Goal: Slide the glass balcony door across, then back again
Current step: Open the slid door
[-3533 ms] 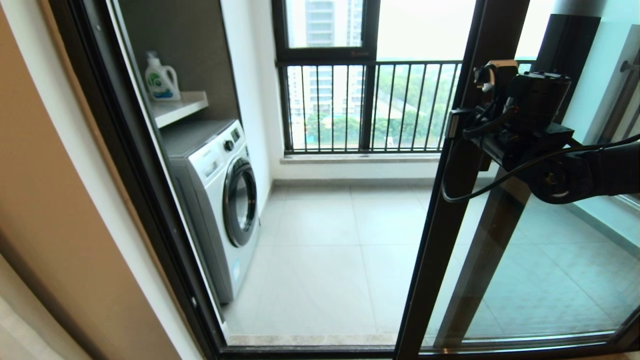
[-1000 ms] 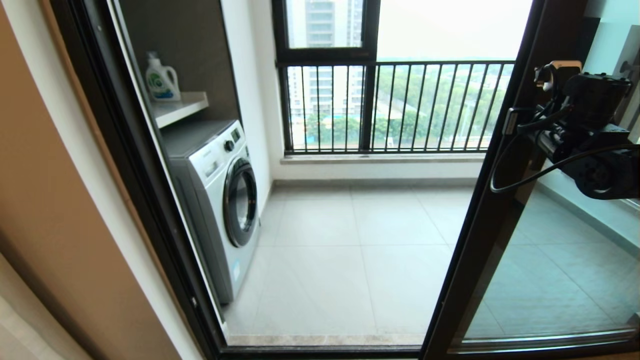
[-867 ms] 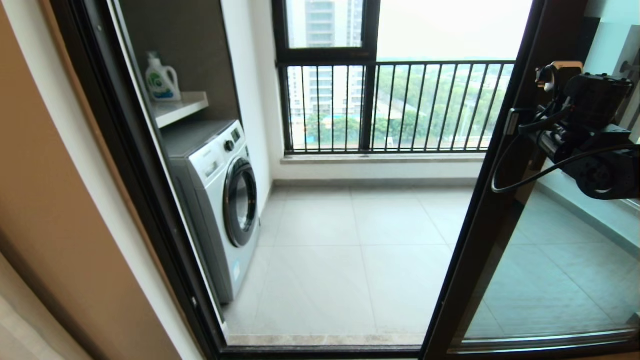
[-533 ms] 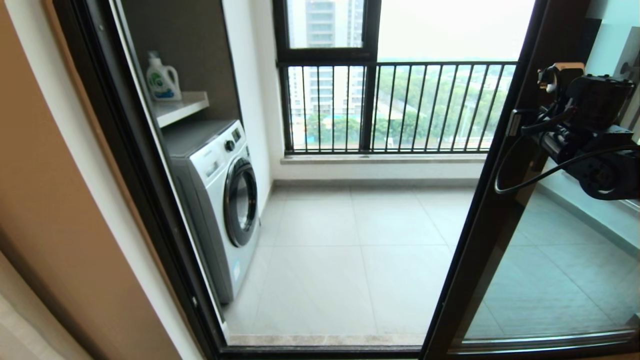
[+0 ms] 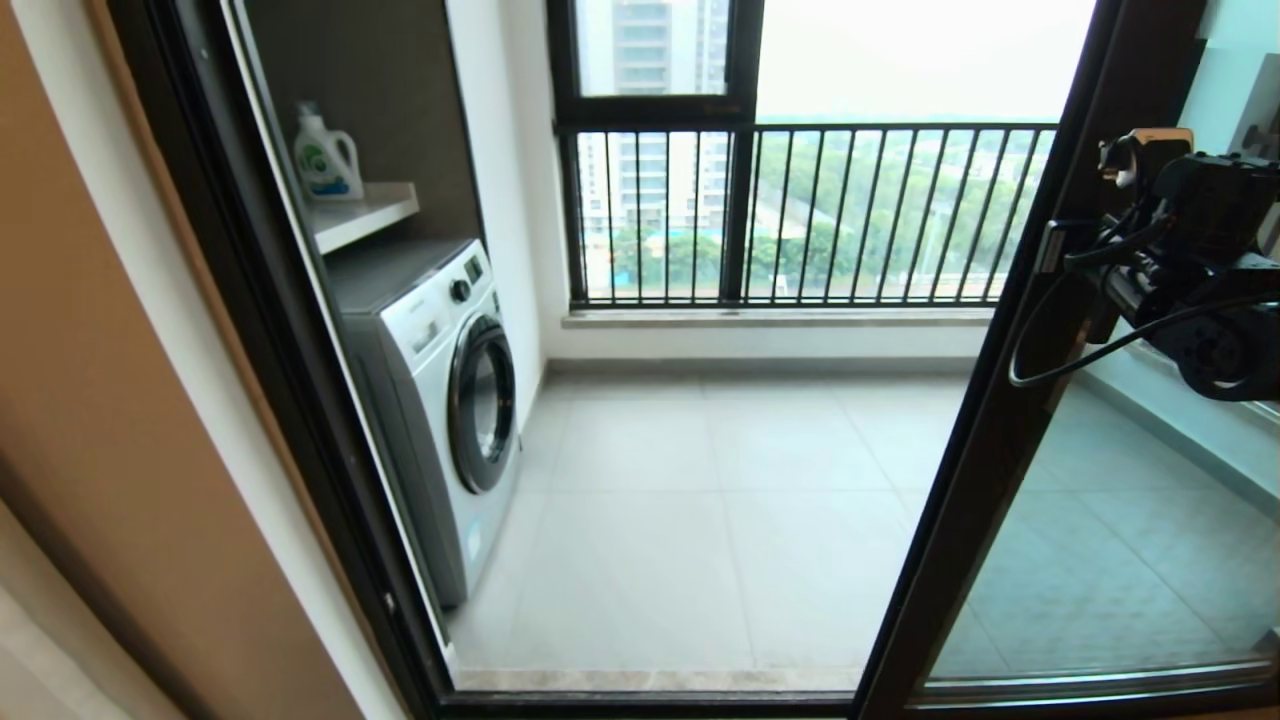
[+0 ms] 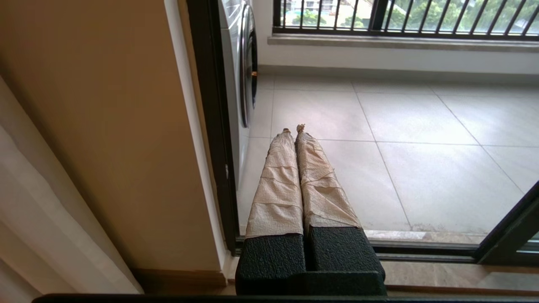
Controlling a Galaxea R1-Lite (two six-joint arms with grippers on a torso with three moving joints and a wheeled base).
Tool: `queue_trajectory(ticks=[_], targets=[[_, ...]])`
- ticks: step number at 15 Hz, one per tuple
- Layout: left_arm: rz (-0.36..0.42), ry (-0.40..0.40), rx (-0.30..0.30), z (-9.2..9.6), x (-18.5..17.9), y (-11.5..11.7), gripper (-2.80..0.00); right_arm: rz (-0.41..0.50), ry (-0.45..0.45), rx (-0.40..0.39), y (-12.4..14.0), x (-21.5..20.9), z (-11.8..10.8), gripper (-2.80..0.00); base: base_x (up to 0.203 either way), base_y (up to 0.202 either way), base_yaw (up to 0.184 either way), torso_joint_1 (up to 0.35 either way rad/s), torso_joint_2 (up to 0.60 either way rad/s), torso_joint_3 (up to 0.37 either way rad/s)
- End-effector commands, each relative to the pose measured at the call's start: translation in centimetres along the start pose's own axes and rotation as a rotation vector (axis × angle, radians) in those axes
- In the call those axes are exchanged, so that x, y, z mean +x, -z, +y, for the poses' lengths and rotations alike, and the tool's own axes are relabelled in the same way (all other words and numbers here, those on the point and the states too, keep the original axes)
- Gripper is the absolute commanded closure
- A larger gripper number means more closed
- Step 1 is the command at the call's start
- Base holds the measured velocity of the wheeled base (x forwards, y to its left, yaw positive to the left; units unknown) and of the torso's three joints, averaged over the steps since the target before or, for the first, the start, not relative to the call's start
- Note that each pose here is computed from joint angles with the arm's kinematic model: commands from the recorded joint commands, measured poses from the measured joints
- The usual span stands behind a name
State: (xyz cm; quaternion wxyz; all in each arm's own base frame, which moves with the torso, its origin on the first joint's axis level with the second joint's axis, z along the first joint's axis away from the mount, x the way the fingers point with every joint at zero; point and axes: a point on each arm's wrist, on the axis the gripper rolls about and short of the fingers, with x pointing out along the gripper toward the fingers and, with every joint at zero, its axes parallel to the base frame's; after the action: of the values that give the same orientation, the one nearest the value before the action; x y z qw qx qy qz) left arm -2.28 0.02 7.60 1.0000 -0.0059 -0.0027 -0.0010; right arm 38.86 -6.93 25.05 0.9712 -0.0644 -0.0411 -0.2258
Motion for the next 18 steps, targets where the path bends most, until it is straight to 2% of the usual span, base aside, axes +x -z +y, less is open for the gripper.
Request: queue_trajectory(ticks=[1,5,18], targets=[[0.001,0.0,-0.001,0.0,0.0,0.0,0.0,0.003,0.021,-0.003,0.2,0.3,-0.7,0.0,0.0,0.0,0.0,0.0,0.0,0.0],[0.001,0.0,-0.001,0.0,0.0,0.0,0.0,0.005,0.046,-0.006,0.3,0.5,-1.7,0.0,0.0,0.0,0.0,0.0,0.0,0.0],[0.001,0.0,-0.001,0.0,0.0,0.0,0.0,0.003,0.043,-0.006,0.3,0.6,-1.8,0.0,0.0,0.0,0.0,0.0,0.0,0.0]])
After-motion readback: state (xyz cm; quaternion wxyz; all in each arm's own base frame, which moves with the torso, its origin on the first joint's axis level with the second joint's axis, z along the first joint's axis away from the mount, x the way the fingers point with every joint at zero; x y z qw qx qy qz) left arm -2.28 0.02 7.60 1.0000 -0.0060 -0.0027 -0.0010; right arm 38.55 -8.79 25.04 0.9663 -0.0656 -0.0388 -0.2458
